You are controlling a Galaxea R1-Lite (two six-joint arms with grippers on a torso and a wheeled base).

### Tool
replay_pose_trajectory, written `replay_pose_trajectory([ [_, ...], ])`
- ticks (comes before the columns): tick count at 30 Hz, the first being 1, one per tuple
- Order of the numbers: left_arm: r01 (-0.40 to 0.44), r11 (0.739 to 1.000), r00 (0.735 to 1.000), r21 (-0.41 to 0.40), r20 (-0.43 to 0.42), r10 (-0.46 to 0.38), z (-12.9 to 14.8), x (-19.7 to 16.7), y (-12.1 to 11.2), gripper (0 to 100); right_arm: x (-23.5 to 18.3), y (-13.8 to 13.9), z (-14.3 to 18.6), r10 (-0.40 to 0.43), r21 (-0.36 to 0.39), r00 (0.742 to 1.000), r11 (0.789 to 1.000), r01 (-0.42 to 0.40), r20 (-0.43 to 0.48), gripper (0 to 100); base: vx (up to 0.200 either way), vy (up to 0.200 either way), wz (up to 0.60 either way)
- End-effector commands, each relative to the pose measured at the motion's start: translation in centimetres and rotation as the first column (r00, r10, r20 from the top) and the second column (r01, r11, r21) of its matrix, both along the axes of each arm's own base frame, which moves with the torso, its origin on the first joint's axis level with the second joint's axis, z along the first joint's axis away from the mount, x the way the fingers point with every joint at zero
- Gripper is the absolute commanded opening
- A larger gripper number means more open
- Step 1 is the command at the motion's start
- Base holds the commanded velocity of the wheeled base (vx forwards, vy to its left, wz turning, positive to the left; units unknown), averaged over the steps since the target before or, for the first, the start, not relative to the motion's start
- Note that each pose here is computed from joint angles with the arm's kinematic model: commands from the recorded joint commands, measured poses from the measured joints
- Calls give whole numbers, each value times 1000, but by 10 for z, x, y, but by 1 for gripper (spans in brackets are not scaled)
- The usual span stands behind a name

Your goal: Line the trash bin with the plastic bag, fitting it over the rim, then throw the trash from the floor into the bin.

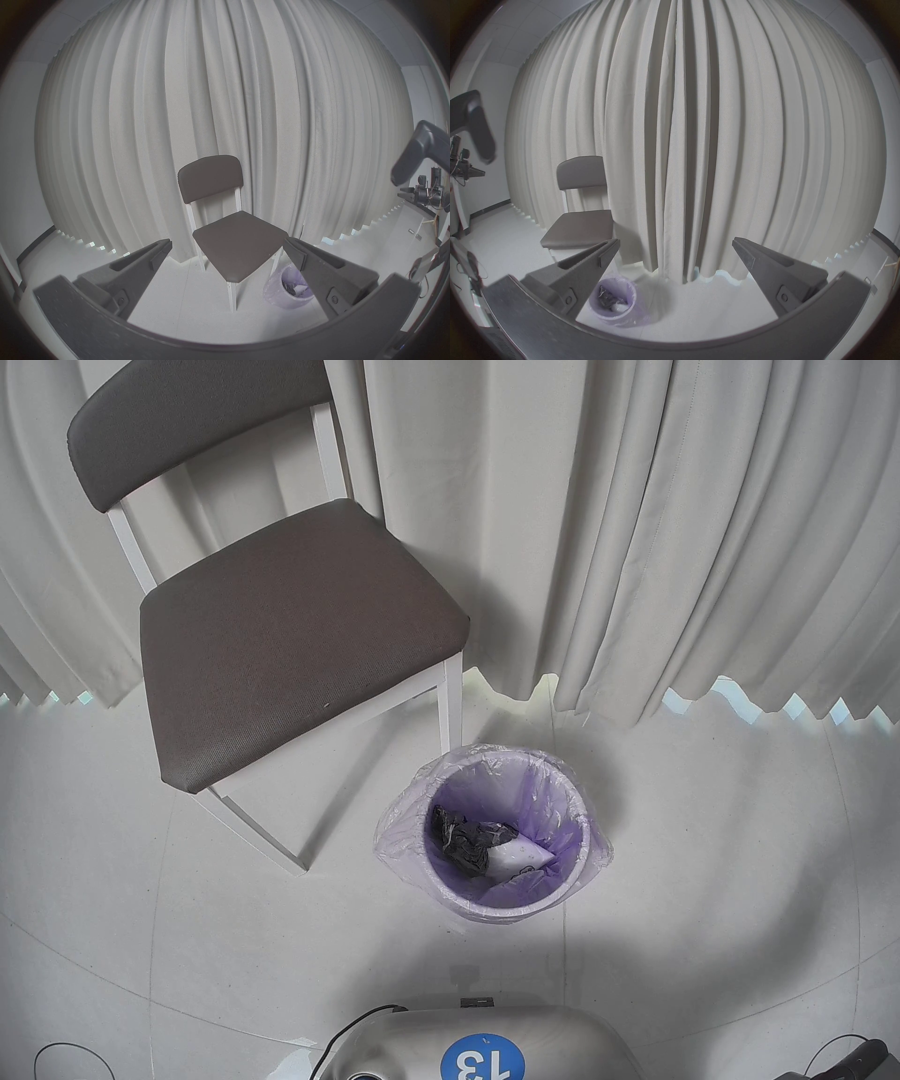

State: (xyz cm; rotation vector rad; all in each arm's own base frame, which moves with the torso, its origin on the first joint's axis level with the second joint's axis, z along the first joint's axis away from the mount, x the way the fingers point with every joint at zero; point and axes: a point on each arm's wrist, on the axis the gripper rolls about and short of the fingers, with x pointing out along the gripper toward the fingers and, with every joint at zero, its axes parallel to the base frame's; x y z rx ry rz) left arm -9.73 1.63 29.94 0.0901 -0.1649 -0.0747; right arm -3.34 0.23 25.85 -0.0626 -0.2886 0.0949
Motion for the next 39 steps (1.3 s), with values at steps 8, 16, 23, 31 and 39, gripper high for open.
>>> replay_pose_trajectory([
  [8,0,1000,998,-1,55,0,-48,-93,12,100,-69,-2,-61,-63,78,995,995,57,74,100,0,0,0],
  [16,-2,1000,1000,2,1,2,-63,-102,12,100,-66,-2,-64,-62,72,996,996,58,56,100,0,0,0],
  [23,-74,997,997,11,13,74,-76,-112,-13,100,-55,-1,-75,-65,51,998,997,64,18,100,0,0,0],
  [31,-28,1000,999,13,42,28,-89,-120,-17,100,-52,1,-70,16,3,993,1000,-17,117,100,0,0,0],
  [39,-12,998,994,-62,104,18,-82,-121,-17,100,-56,0,-63,-39,-38,983,998,46,180,100,0,0,0],
])
